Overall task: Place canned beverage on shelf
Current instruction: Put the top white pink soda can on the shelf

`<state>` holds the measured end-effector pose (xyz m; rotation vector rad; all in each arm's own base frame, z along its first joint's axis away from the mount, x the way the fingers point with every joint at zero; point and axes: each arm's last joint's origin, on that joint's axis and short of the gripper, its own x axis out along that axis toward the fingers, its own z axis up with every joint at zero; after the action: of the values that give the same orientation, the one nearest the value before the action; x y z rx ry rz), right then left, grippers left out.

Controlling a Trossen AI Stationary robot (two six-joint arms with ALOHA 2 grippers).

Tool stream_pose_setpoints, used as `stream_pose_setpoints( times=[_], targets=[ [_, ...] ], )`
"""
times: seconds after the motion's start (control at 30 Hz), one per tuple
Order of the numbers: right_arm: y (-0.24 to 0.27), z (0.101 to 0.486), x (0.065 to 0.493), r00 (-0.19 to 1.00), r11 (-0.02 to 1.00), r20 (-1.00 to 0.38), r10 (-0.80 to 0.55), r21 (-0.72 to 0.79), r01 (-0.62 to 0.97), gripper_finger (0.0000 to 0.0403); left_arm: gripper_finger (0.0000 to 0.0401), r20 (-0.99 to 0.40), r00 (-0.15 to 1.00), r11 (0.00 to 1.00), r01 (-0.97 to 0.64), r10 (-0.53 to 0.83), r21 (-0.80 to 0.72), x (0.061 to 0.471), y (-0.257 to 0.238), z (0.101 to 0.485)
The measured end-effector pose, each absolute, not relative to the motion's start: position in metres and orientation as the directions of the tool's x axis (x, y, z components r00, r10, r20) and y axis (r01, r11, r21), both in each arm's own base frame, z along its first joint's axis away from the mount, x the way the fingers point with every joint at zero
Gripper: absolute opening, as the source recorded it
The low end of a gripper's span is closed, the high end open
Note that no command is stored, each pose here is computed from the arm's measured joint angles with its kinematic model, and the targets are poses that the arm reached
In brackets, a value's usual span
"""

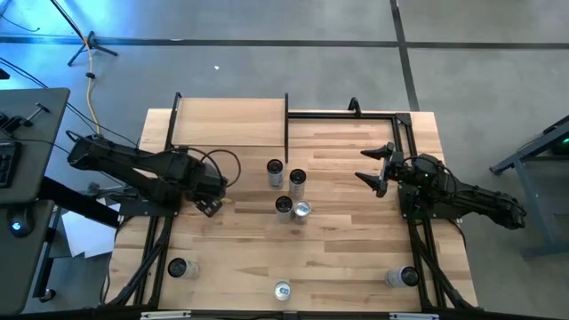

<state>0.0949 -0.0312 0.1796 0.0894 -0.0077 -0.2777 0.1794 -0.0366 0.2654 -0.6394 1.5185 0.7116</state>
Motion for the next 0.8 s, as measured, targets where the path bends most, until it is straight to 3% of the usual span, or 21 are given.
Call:
stream_pose_setpoints(
  times=[0.43, 0.8],
  targets=[
    [-0.031, 0.177, 0.095, 0.961, 0.957, -0.027, -0.274, 0.09, 0.275, 0.0387, 0.0201, -0.998, 0.063, 0.885, -0.465, 0.009, -0.021, 0.193, -0.039, 0.286],
    [-0.031, 0.177, 0.095, 0.961, 0.957, -0.036, -0.274, 0.091, 0.276, 0.0387, 0.0202, -0.993, 0.112, 0.998, -0.037, -0.048, -0.052, 0.196, -0.041, 0.302]
  ],
)
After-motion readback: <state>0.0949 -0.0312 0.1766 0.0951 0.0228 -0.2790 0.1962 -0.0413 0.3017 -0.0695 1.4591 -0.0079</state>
